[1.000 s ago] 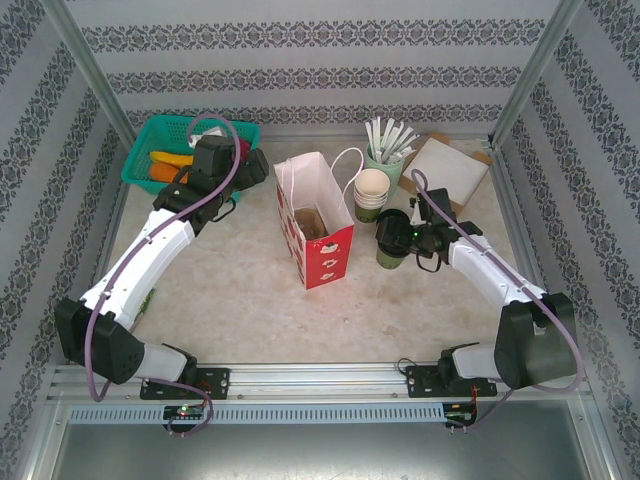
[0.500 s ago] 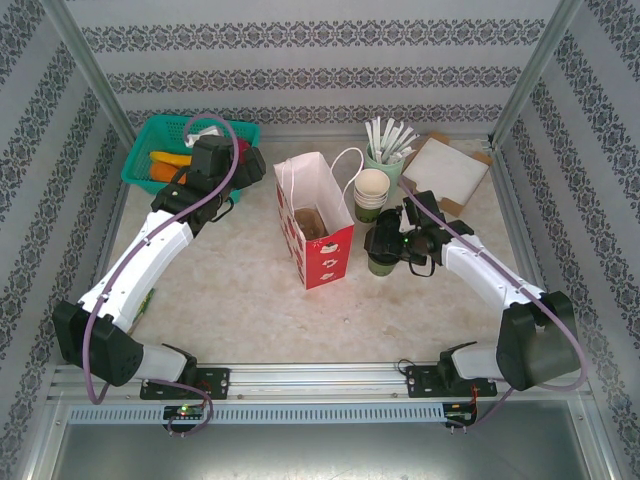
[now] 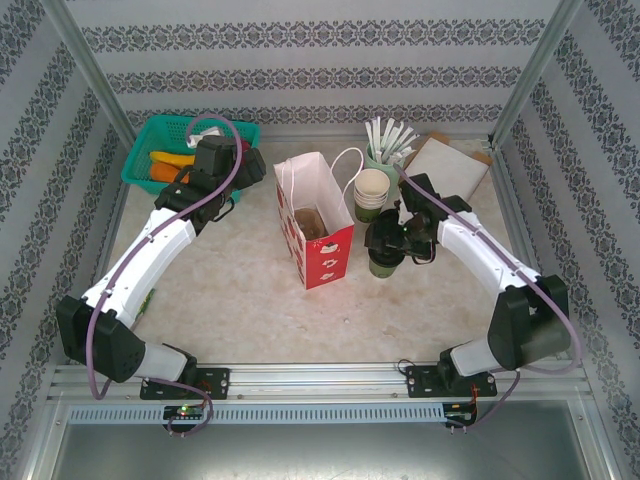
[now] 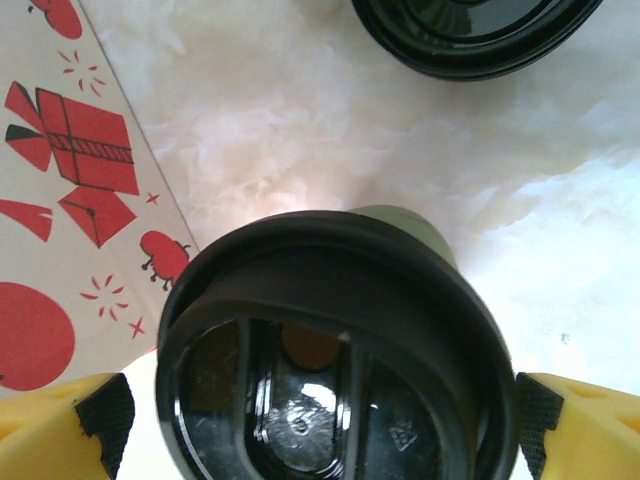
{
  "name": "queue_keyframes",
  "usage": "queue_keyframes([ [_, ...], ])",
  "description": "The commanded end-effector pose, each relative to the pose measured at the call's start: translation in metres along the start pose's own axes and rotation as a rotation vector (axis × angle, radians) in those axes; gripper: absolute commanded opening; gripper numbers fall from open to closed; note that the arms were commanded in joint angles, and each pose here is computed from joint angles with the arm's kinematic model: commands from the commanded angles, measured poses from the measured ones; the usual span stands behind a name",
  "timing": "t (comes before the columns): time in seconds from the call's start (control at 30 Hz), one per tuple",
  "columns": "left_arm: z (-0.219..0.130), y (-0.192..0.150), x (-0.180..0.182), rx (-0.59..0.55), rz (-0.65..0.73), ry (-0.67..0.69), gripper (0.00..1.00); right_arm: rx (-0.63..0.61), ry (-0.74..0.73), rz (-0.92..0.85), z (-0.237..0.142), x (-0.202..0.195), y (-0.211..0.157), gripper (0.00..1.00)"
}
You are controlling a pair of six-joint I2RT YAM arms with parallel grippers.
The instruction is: Pack the takeout coffee
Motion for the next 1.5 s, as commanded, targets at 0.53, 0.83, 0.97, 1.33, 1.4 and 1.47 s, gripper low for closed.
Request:
queue_keyframes([
  [0.53, 0.004, -0.008, 0.006, 0.033, 0.070, 0.048, 1.00, 0.109, -0.152, -0.010, 0.002, 0.007, -0.007, 0.98],
  [0.83, 0.005, -0.010, 0.007, 0.042, 0.085, 0.053, 1.00, 0.105, -0.200, -0.008, 0.010, 0.006, -0.003, 0.98],
  [0.97, 0.004, -0.010, 0.008, 0.040, 0.082, 0.057, 1.00, 0.105, -0.216, -0.013, 0.011, 0.005, -0.003, 0.98],
  [1.33, 0.004, -0.015, 0.011, 0.043, 0.092, 0.068, 1.00, 0.139, -0.214, -0.006, 0.006, 0.016, -0.005, 0.98],
  [1.4, 0.004, -0.015, 0.012, 0.044, 0.095, 0.072, 1.00, 0.146, -0.179, 0.005, 0.005, 0.022, -0.005, 0.98],
  [1.47, 0.004, -0.015, 0.012, 0.044, 0.096, 0.073, 1.00, 0.160, -0.158, 0.013, 0.005, 0.025, -0.008, 0.98],
])
Point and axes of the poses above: each hand's point on the last joint's axis, 136 mm out from that joint toward the fingers, its own z axis out along the fingers, its own x axis along the line the jaws close on, y = z × x, the point moved 2 cm from there along -z, back along the fingers, and after that the axes turned 14 degrees about z, right-handed, at the moved point
